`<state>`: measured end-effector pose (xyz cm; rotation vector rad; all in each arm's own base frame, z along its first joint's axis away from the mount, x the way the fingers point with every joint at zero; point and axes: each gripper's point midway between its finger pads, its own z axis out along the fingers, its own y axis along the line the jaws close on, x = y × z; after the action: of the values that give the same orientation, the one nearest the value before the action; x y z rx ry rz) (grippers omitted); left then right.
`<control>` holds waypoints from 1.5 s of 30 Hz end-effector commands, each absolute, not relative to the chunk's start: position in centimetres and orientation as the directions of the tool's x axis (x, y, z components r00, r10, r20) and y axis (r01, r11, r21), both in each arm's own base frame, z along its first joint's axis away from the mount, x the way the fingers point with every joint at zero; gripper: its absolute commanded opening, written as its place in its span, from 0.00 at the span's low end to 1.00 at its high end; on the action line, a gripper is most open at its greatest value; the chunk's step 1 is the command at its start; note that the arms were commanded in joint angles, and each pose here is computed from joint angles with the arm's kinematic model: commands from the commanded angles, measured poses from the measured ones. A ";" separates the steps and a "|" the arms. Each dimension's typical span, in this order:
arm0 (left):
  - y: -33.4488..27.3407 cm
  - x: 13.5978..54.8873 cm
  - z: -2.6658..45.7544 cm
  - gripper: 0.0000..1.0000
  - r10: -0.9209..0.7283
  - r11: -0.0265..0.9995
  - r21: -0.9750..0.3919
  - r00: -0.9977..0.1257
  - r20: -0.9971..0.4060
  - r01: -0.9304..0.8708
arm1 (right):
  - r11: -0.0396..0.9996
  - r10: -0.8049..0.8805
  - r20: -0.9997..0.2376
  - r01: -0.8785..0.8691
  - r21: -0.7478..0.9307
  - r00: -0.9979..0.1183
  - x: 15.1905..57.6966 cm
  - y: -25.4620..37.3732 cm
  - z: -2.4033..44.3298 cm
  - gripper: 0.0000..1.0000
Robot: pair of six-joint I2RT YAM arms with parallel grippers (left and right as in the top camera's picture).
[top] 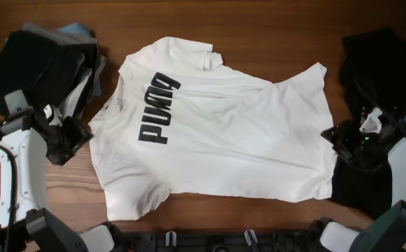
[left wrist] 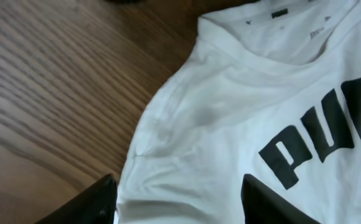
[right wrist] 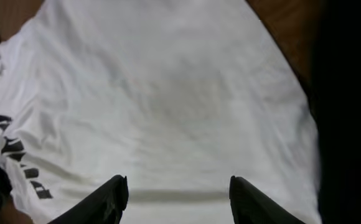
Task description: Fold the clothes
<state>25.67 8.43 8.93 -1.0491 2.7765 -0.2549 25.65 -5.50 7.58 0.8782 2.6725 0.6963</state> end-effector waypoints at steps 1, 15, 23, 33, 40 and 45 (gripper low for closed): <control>8.0 27.1 9.2 0.64 -0.605 0.795 -0.189 -0.780 -0.159 -0.577 | 0.738 0.522 -0.141 0.362 0.570 -0.841 26.9 -3.9 8.9 0.57; 8.5 29.9 -0.1 0.52 -0.467 0.883 0.005 -0.881 -0.074 -0.469 | 0.680 0.591 -0.081 0.441 0.585 -0.803 27.4 -3.2 9.0 0.56; 8.4 30.1 -0.3 0.04 -0.450 0.893 -0.007 -0.890 -0.078 -0.451 | 0.686 0.587 -0.095 0.432 0.585 -0.804 27.6 -3.3 9.0 0.56; 8.5 30.6 1.2 0.04 -0.450 0.892 -0.016 -0.885 -0.123 -0.451 | 0.805 0.521 -0.192 0.404 0.435 -0.831 27.4 -6.0 7.7 0.56; 8.5 30.5 1.2 0.04 -0.453 0.891 -0.015 -0.883 -0.120 -0.455 | 0.828 0.540 -0.183 0.480 0.289 -0.821 28.6 -9.6 2.6 0.61; 8.4 30.3 1.2 0.04 -0.453 0.891 -0.013 -0.885 -0.112 -0.454 | 0.876 0.450 -0.139 0.405 0.264 -0.882 28.9 -9.9 -1.8 0.63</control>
<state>30.21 8.58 0.62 -0.7221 2.9550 0.0307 29.34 -9.72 0.39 0.7360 2.7720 0.3713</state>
